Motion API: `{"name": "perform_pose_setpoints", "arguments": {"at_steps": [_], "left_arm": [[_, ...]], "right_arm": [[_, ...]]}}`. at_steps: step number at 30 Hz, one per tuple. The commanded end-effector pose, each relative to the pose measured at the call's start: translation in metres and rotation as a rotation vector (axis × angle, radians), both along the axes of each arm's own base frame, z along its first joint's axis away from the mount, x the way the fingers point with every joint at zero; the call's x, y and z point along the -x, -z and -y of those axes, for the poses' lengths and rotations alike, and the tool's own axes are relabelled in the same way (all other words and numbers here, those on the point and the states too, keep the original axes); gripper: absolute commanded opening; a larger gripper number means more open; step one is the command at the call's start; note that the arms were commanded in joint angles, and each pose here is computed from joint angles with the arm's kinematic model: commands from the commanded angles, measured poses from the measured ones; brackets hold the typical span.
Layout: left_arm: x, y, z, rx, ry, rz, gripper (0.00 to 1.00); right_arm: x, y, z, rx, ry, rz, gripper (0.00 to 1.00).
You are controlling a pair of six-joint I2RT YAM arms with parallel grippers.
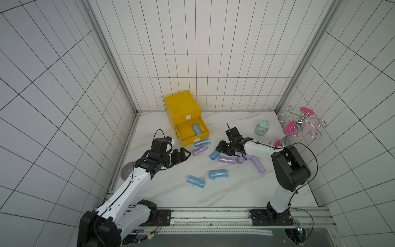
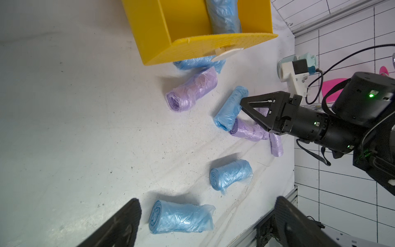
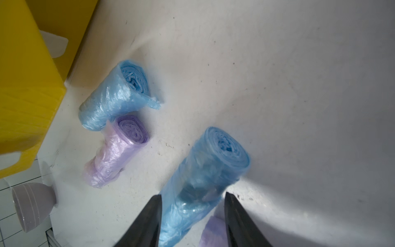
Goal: Sort the rolls of trash bags by color and place them into the drawer
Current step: Pick up the roll of trash bags from the center of the board.
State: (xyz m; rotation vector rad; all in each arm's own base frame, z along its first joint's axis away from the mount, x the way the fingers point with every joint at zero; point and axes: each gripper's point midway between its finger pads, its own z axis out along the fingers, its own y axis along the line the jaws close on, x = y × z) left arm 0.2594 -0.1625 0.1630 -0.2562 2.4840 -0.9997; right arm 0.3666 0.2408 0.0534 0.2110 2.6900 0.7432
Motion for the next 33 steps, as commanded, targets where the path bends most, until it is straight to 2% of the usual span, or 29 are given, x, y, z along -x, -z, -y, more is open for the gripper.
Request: {"name": "perform_pose_setpoints", "arguments": {"at_steps": [1, 4, 6, 8, 9, 12, 20, 28, 33], "left_arm": [[-0.004, -0.002, 0.000, -0.003, -0.007, 0.027, 0.96], [-0.004, -0.001, 0.000, -0.002, -0.004, 0.026, 0.96], [-0.005, -0.001, 0.001, -0.001, -0.003, 0.026, 0.96], [-0.006, -0.001, 0.001, -0.002, -0.003, 0.026, 0.96], [-0.006, -0.001, 0.001, -0.003, -0.003, 0.027, 0.96], [-0.007, -0.003, 0.000, -0.008, -0.004, 0.033, 0.96], [-0.019, -0.017, -0.004, -0.014, -0.013, 0.071, 0.97], [-0.042, -0.045, -0.012, 0.027, -0.030, 0.117, 0.97], [-0.059, -0.060, -0.022, 0.067, -0.055, 0.146, 0.97]], "right_arm": [[-0.002, 0.012, -0.001, -0.023, 0.017, -0.022, 0.51], [-0.004, 0.018, 0.000, -0.017, 0.021, -0.029, 0.49], [-0.005, 0.020, 0.000, -0.018, 0.024, -0.031, 0.43], [-0.006, 0.022, 0.000, -0.020, 0.022, -0.031, 0.34], [-0.006, 0.021, -0.001, -0.023, 0.021, -0.029, 0.25], [-0.008, 0.015, -0.001, -0.032, 0.022, -0.014, 0.13], [-0.013, -0.036, 0.002, -0.022, -0.018, 0.079, 0.07], [-0.028, -0.125, 0.008, 0.061, -0.062, 0.257, 0.05], [-0.034, -0.171, -0.017, 0.088, -0.179, 0.364, 0.06]]}}
